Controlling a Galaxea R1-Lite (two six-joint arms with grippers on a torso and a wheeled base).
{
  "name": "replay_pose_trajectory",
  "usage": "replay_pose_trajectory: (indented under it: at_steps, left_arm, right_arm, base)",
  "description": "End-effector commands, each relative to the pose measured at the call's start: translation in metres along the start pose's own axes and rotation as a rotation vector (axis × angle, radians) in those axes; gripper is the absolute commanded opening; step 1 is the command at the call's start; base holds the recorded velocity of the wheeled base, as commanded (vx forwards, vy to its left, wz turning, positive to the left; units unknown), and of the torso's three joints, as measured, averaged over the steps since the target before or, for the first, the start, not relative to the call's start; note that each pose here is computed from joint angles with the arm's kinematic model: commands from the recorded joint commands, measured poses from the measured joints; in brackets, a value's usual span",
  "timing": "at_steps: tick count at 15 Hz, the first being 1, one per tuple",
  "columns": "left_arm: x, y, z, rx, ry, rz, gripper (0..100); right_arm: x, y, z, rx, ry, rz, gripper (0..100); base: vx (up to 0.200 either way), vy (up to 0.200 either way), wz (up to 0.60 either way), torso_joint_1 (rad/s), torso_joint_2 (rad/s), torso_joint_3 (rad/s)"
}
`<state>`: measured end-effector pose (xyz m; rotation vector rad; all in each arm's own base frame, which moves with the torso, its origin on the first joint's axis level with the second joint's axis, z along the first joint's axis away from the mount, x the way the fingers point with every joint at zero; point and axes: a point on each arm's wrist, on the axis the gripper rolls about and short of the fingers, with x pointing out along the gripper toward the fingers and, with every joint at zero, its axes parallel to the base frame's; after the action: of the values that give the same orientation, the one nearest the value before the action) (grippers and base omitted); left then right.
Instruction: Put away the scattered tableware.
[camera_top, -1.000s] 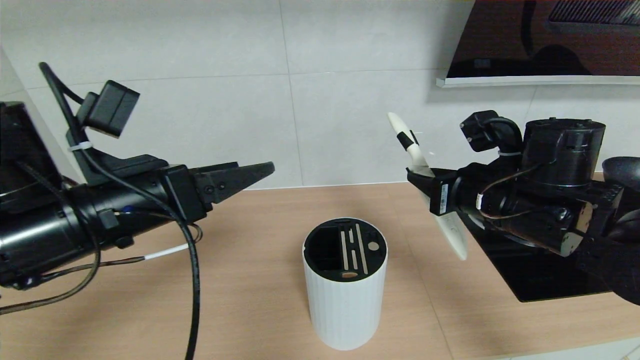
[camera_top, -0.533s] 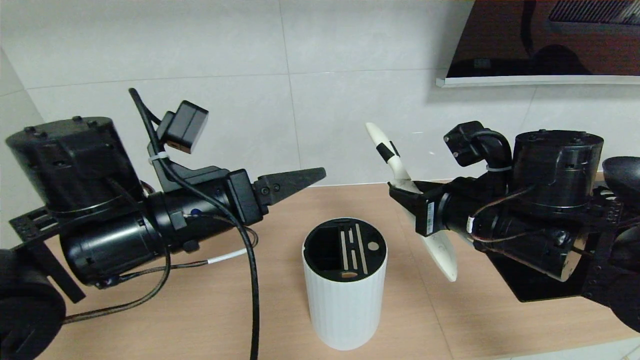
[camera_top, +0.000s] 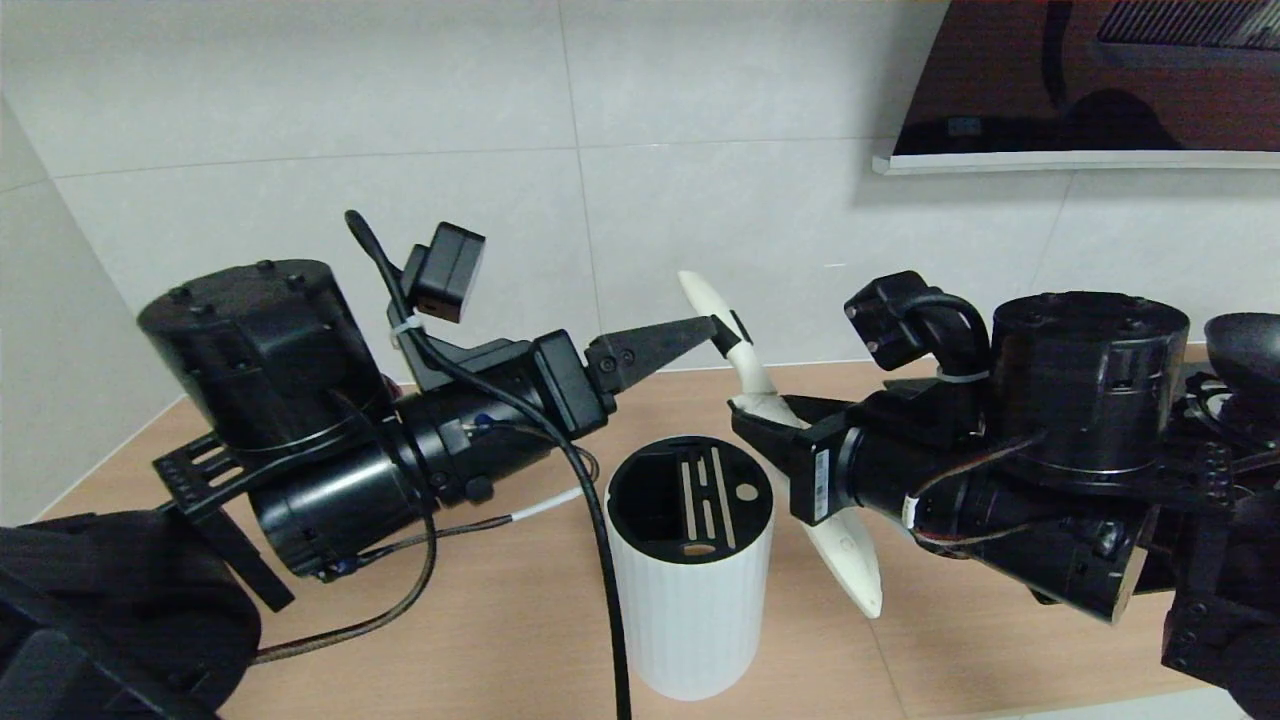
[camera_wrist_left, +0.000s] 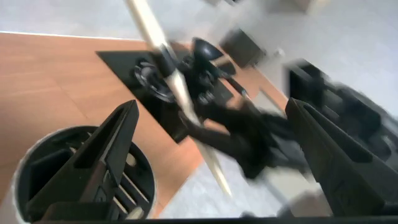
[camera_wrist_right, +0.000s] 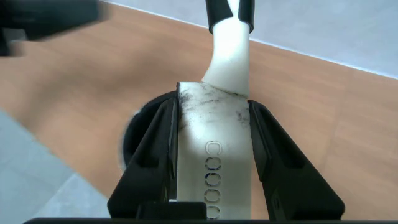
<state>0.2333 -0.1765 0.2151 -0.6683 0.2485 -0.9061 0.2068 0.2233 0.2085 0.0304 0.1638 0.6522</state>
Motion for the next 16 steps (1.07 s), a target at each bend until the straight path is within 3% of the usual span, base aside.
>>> replay_pose_trajectory:
  at_steps: [1,9,12,14,16]
  left_arm:
    - [0.01,0.003,-0.012,-0.011,0.032,0.01,100]
    - [0.016,0.007,-0.018,-0.019,0.048,0.023,100]
    - [0.023,0.011,-0.019,-0.019,0.022,0.042,100]
    - [0.026,0.012,-0.019,-0.047,0.001,0.028,100]
    - [0.027,0.013,-0.02,-0.052,0.002,0.029,100]
  right_arm:
    - [0.002,0.007,-0.005,-0.005,0.017,0.016,0]
    - [0.0,0.016,-0.008,-0.005,0.02,0.046,0]
    - [0.0,0.017,-0.009,-0.006,0.023,0.049,0]
    - [-0.001,0.02,-0.009,-0.008,0.024,0.061,0]
    - [-0.001,0.021,-0.01,-0.008,0.025,0.063,0]
  base:
    - [0.0,0.0,0.0,0.0,0.0,0.0]
    - [0.0,0.0,0.0,0.0,0.0,0.0]
    - [0.0,0.0,0.0,0.0,0.0,0.0]
    - [0.0,0.0,0.0,0.0,0.0,0.0]
    - [0.0,0.0,0.0,0.0,0.0,0.0]
